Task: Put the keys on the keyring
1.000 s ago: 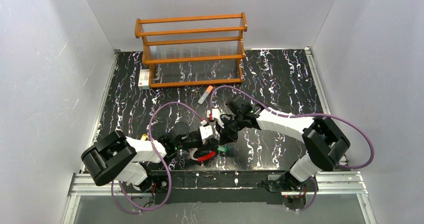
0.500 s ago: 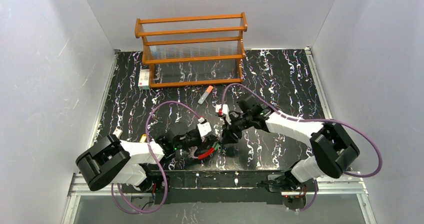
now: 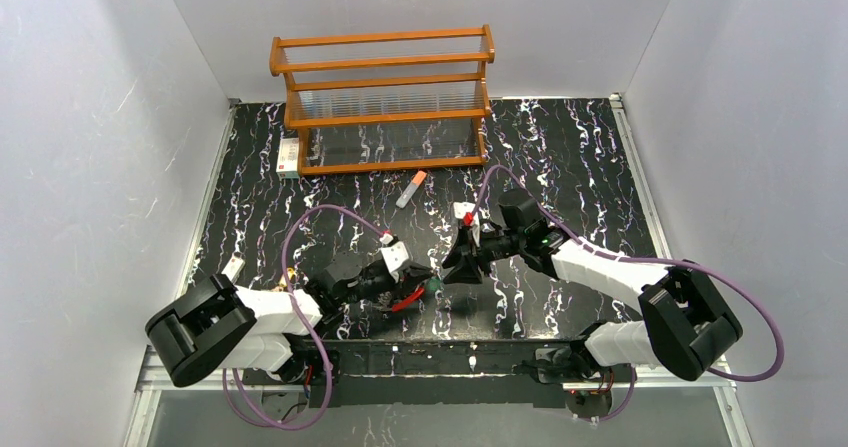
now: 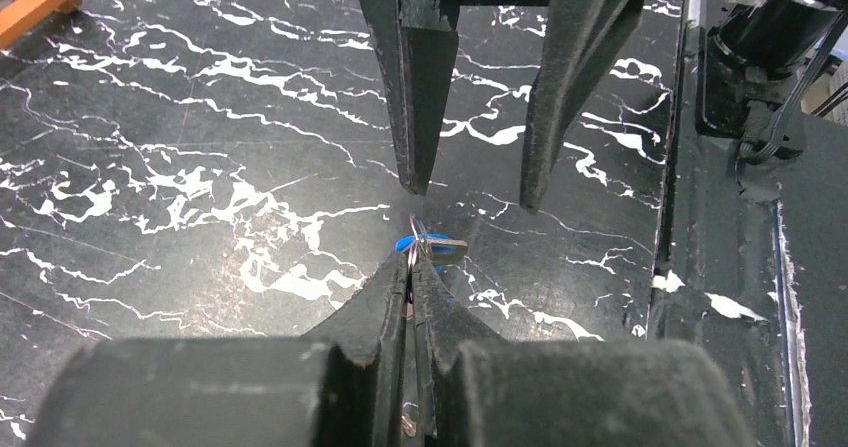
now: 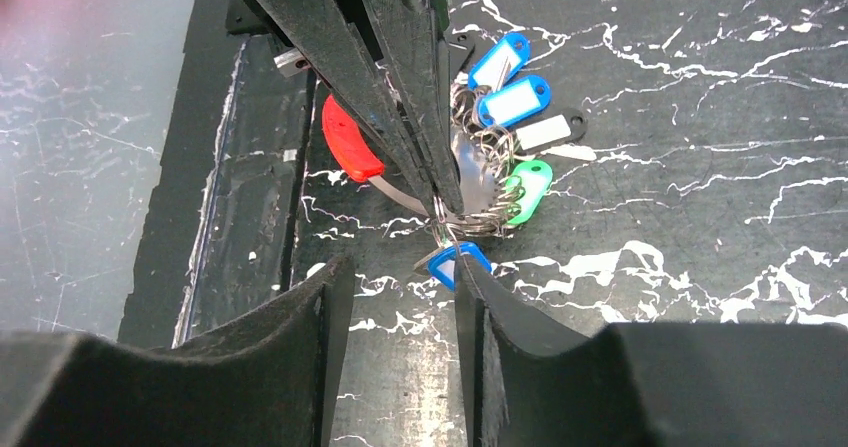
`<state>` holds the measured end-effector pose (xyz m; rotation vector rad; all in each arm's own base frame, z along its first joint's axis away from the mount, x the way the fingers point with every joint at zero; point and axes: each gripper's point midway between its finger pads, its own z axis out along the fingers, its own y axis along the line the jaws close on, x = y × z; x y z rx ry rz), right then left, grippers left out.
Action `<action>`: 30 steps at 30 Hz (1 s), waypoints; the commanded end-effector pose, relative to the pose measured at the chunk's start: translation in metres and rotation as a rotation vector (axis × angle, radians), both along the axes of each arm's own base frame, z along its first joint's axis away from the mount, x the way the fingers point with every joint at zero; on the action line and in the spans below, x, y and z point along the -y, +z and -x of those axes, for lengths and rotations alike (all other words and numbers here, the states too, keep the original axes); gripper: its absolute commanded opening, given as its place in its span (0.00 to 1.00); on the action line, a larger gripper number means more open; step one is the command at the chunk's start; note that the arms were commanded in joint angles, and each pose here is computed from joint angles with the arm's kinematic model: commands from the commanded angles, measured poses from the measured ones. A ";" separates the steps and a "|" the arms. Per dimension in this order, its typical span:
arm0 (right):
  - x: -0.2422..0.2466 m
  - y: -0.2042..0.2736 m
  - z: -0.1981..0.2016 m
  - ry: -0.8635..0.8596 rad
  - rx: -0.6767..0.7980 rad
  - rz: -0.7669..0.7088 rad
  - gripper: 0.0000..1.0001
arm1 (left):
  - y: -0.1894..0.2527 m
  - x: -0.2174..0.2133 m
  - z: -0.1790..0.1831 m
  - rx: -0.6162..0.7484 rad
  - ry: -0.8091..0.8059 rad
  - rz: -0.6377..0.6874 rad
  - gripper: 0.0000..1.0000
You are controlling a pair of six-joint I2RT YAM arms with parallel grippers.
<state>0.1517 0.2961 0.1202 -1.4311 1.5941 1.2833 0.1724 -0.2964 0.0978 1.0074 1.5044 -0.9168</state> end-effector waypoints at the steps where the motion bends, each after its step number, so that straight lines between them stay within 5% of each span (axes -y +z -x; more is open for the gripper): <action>1: -0.005 0.020 -0.001 0.035 0.043 -0.089 0.48 | 0.031 0.003 0.003 0.081 -0.020 0.110 0.00; 14: -0.015 0.022 -0.009 0.054 0.022 -0.105 0.45 | 0.032 0.003 0.008 0.084 -0.044 0.116 0.00; 19: -0.016 0.020 -0.007 0.064 0.009 -0.103 0.30 | 0.032 0.003 0.009 0.082 -0.046 0.116 0.00; 23: -0.014 0.014 -0.009 0.046 -0.003 -0.083 0.06 | 0.030 0.003 0.010 0.079 -0.051 0.112 0.00; 30: -0.010 0.004 -0.006 0.036 -0.024 -0.060 0.01 | 0.032 0.003 0.011 0.055 -0.043 0.126 0.00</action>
